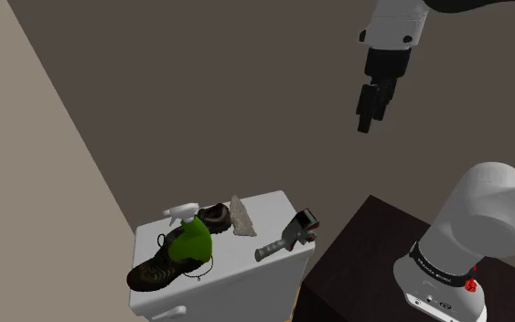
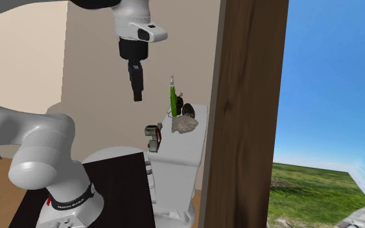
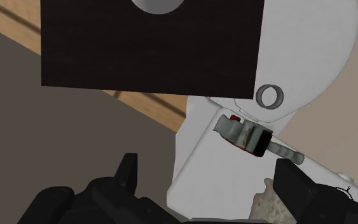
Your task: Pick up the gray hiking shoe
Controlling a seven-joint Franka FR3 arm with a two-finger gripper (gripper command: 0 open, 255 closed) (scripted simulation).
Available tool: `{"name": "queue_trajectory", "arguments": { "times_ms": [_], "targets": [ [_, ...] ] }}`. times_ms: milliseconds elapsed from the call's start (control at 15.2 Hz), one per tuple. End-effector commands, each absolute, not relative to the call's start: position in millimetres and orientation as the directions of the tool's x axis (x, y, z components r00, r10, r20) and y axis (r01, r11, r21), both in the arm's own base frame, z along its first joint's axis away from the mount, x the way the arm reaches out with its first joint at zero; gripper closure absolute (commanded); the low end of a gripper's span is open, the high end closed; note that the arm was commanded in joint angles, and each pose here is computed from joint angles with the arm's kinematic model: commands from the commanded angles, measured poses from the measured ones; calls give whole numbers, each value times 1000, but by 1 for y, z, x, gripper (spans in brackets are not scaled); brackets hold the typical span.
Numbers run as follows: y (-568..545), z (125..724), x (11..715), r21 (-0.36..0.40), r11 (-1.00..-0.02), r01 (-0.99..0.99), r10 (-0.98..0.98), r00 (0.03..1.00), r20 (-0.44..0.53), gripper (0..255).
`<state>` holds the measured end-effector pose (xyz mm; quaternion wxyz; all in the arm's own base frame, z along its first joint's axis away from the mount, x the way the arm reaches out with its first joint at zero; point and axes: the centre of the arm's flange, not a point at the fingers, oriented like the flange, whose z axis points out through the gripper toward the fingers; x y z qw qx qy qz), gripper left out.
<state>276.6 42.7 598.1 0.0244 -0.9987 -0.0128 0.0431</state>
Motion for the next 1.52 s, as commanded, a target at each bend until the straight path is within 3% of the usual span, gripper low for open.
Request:
{"name": "queue_trajectory", "arguments": {
  "times_ms": [0,726,1452],
  "targets": [
    [43,598,277,-50,-998,24,28,996,-85,0],
    [132,528,386,51,-958,281,273,955,-120,0],
    [238,446,468,139,-843,519,494,851,-177,0]
  ]
}}
